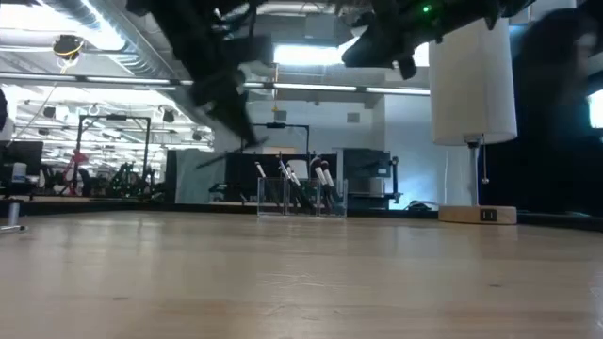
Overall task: Put items in baskets/containers
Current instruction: Put the black eyeshadow brush into the transparent organizer
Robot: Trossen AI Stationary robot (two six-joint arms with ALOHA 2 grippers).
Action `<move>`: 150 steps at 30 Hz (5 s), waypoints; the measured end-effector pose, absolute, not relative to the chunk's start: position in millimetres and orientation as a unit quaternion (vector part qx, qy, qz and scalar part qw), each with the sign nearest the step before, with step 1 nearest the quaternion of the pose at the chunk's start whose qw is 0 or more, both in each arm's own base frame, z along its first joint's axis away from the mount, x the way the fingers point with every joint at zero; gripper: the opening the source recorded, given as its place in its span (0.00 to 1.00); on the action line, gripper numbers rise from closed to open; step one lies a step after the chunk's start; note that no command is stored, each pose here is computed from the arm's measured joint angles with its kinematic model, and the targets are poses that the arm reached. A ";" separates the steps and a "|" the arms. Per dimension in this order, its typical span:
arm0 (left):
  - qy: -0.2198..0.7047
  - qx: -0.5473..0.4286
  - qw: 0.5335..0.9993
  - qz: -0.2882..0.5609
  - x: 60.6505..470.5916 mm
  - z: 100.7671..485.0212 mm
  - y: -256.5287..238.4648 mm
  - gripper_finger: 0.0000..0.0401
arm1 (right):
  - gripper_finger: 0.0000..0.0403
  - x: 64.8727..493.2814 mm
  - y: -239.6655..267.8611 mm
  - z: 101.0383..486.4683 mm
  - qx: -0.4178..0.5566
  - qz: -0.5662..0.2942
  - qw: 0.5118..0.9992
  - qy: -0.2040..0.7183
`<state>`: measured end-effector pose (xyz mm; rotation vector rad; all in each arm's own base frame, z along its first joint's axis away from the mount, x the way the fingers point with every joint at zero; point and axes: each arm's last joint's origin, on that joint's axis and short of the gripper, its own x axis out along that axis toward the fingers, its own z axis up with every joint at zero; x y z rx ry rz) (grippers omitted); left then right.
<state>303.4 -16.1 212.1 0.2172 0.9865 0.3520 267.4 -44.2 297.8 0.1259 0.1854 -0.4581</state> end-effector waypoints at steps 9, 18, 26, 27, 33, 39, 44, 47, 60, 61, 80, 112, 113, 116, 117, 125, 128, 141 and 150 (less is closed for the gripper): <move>0.187 0.063 0.892 0.406 303.9 287.4 93.3 0.07 | 0.18 263.3 -42.1 296.9 0.043 -0.237 0.964 0.113; 0.026 -0.078 0.893 0.443 295.4 259.9 169.9 0.07 | 0.11 261.2 -42.0 290.0 0.028 -0.238 0.959 0.153; 0.010 -0.102 0.880 0.464 304.0 198.6 194.0 0.08 | 0.09 260.5 -43.7 288.8 0.026 -0.240 0.957 0.159; 0.010 -0.107 0.879 0.464 305.7 193.4 195.0 0.08 | 0.09 260.5 -44.2 288.9 0.026 -0.241 0.957 0.159; 0.030 -0.108 0.855 0.507 307.5 173.0 198.6 0.07 | 0.09 260.0 -47.3 289.1 0.027 -0.247 0.956 0.157; 0.033 -0.109 0.854 0.508 310.1 171.3 194.5 0.08 | 0.09 260.0 -47.2 289.1 0.024 -0.246 0.956 0.158; 0.046 -0.119 0.839 0.529 313.2 166.7 185.3 0.09 | 0.09 260.1 -47.2 289.0 0.023 -0.246 0.956 0.159; 0.058 -0.113 0.812 0.569 312.9 162.7 179.7 0.12 | 0.09 259.9 -47.2 288.5 0.021 -0.246 0.955 0.162; 0.095 -0.089 0.821 0.555 304.2 189.5 168.3 0.36 | 0.09 259.8 -47.2 288.3 0.019 -0.246 0.955 0.163; 0.111 -0.078 0.832 0.538 301.2 197.2 165.9 0.37 | 0.09 259.8 -47.2 288.4 0.019 -0.246 0.955 0.163; 0.605 -0.332 0.656 0.307 191.5 220.5 -1.0 0.31 | 0.09 260.2 -44.7 286.0 0.047 -0.206 0.962 0.171; 0.622 -0.396 0.547 0.397 221.8 138.3 -116.1 0.43 | 0.09 260.2 -43.4 284.4 0.067 -0.189 0.964 0.177; 0.625 -0.394 0.545 0.396 222.4 137.1 -116.6 0.41 | 0.09 260.2 -43.4 284.4 0.067 -0.189 0.964 0.177; 0.629 -0.383 0.548 0.396 222.7 133.3 -117.6 0.35 | 0.09 260.2 -43.4 284.4 0.067 -0.189 0.964 0.177; 0.629 -0.381 0.550 0.396 222.7 133.2 -117.5 0.33 | 0.09 260.2 -43.4 284.4 0.067 -0.189 0.964 0.177; 0.630 -0.368 0.568 0.380 224.9 132.8 -116.3 0.13 | 0.09 260.2 -43.4 284.4 0.065 -0.189 0.964 0.177; 0.636 -0.353 0.578 0.369 224.8 132.6 -116.0 0.07 | 0.09 260.2 -43.4 284.4 0.065 -0.189 0.964 0.177; 0.552 -0.316 0.672 0.380 237.3 161.0 -88.8 0.07 | 0.09 259.7 -43.6 283.3 0.071 -0.192 0.962 0.182; 0.321 -0.183 0.799 0.474 268.4 203.4 0.6 0.05 | 0.09 259.4 -48.6 285.8 0.090 -0.227 0.956 0.162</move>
